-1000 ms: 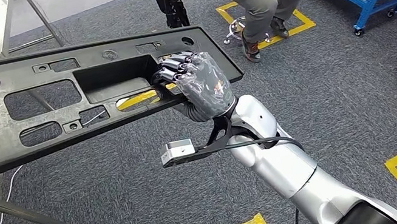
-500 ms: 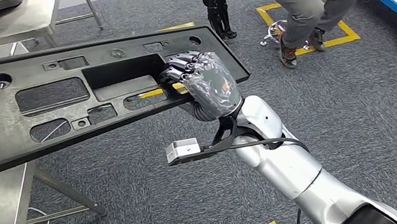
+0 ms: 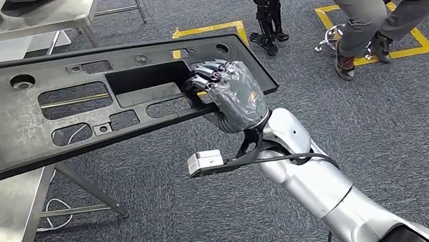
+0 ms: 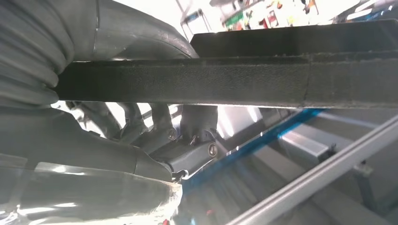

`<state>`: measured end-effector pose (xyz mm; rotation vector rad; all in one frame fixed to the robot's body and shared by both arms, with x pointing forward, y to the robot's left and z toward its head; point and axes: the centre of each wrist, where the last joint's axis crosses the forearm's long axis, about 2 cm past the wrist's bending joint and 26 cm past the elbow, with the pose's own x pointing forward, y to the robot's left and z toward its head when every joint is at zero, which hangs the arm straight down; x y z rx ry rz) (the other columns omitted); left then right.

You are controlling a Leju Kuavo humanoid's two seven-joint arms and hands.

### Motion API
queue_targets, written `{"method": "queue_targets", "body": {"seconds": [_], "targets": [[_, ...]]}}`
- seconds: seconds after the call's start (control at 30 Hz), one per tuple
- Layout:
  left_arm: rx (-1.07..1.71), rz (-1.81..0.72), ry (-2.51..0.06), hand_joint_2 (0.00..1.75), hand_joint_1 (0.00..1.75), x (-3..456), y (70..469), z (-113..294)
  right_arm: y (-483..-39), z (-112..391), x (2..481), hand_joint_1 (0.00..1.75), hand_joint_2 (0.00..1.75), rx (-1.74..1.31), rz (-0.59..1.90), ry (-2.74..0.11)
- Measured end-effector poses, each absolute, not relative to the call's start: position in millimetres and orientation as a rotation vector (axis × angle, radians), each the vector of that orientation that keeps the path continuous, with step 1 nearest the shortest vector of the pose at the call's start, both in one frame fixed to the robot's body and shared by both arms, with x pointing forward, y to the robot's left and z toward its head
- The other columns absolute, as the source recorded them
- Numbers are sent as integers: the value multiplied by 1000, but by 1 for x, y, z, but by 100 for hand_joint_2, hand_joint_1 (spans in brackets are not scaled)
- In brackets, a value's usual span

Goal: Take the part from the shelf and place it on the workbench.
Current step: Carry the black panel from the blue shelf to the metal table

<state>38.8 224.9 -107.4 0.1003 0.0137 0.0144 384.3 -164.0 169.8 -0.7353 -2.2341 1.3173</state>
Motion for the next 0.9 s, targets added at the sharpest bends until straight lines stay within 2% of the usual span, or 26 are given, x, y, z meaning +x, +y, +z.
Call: {"method": "queue_targets", "body": {"seconds": [0.9], "targets": [[102, -5, 32, 175, 0, 39, 229, -108, -172, 162, 375, 175, 175, -755, 1290, -2199]]}}
